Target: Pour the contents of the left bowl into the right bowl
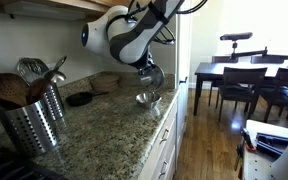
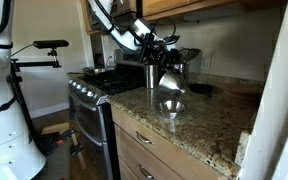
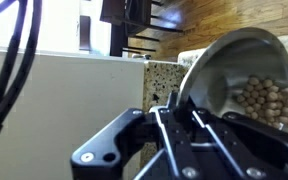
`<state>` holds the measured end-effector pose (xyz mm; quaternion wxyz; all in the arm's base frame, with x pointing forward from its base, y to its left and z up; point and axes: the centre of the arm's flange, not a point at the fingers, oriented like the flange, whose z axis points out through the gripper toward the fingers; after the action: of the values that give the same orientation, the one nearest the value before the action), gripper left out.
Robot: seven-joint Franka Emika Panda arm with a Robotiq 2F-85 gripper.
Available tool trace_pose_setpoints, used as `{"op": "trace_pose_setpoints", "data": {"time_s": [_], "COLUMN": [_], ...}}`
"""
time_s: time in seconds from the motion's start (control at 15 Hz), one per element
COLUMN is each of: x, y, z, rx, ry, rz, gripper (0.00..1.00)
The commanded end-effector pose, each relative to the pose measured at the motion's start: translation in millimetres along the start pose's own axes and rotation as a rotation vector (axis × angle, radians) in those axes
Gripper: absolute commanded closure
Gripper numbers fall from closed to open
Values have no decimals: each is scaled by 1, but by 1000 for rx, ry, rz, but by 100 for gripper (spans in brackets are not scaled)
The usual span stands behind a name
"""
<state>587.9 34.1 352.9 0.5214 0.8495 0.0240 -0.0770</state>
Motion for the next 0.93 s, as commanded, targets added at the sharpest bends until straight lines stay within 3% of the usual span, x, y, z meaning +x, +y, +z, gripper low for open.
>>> {"op": "trace_pose_setpoints", "data": {"time_s": [0.0,0.67,0.87], "x": [-7,-13,-12], "y": [-4,-18,-18], "z": [-6,-12,-10], "rx": [-66,-101,-65], "ry": [-7,-14,-35], "rz": [19,2,-11], "gripper": [93,93,93]}}
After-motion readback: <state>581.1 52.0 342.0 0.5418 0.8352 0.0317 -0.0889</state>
